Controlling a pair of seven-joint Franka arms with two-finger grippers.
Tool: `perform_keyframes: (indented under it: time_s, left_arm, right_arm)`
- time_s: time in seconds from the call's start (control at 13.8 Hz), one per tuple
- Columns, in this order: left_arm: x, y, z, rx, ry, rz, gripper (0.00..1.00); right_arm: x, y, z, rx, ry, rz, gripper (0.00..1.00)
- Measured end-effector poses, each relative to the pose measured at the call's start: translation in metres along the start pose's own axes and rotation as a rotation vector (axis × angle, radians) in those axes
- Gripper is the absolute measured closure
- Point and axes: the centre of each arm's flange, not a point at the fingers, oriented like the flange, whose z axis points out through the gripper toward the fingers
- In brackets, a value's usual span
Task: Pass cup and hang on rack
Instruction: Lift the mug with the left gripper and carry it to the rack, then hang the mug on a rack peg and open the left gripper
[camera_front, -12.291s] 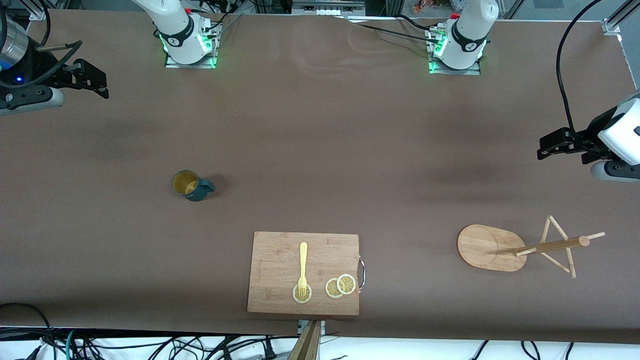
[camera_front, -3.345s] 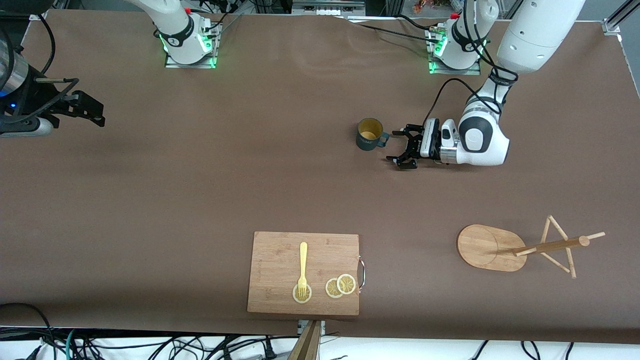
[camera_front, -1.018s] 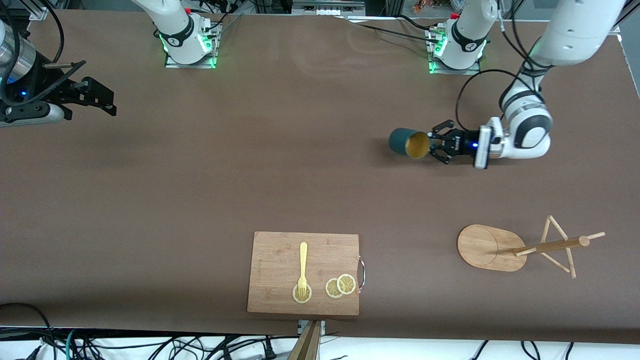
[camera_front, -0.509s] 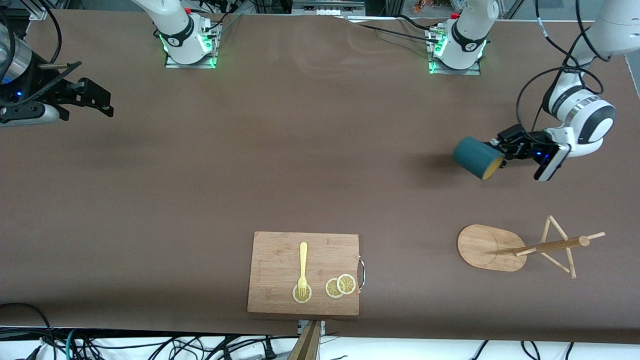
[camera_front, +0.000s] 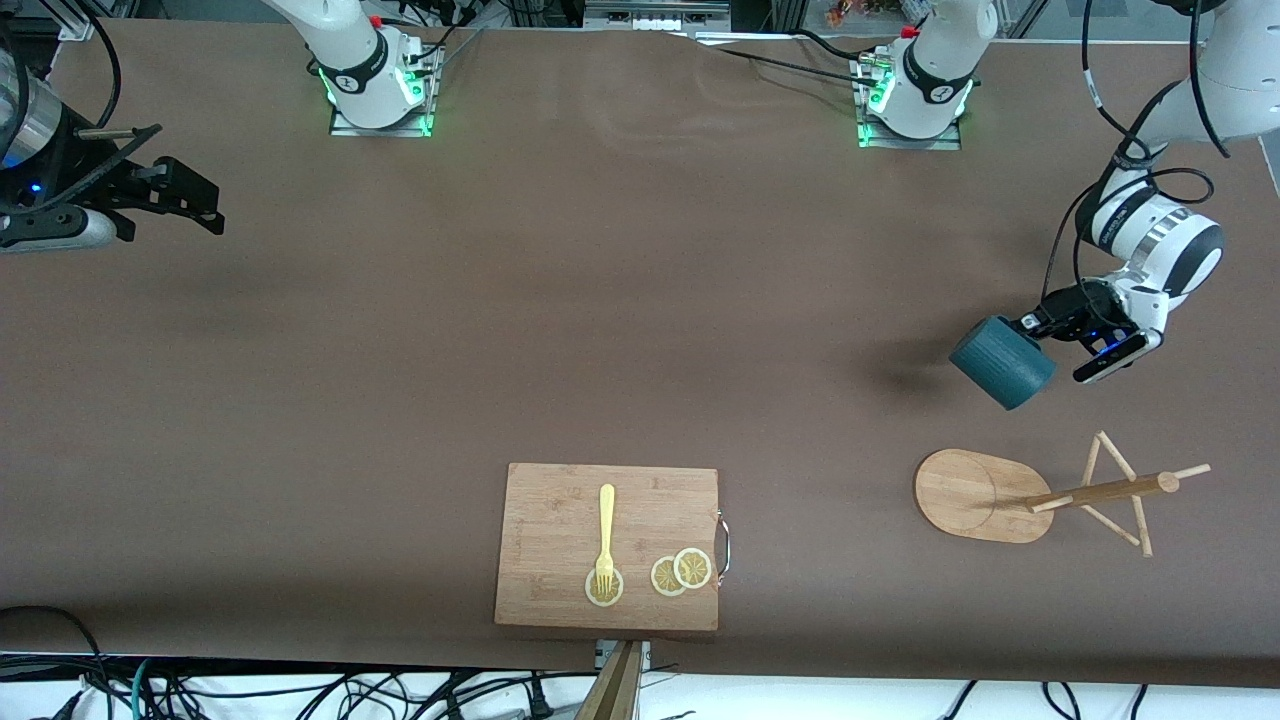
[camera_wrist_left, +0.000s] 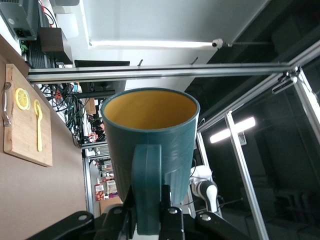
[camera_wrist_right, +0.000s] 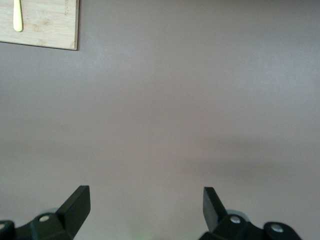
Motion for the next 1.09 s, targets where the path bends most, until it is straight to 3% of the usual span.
perform_keyframes:
  time_s: [0.36, 0.73, 1.09]
  left_arm:
    - [0.02, 0.017, -0.035, 0.01, 0.093, -0.142, 0.79]
    - [0.035, 0.015, -0.049, -0.034, 0.23, -0.153, 0.79]
    - [0.046, 0.006, -0.052, -0.069, 0.292, -0.15, 0.79]
  right_arm:
    - [0.0, 0.0, 0.0, 0.0, 0.0, -0.001, 0.0]
    - [0.005, -0.002, 0.012, -0.002, -0.022, -0.003, 0.0]
    - [0.008, -0.009, 0.017, -0.003, -0.03, -0.017, 0.0]
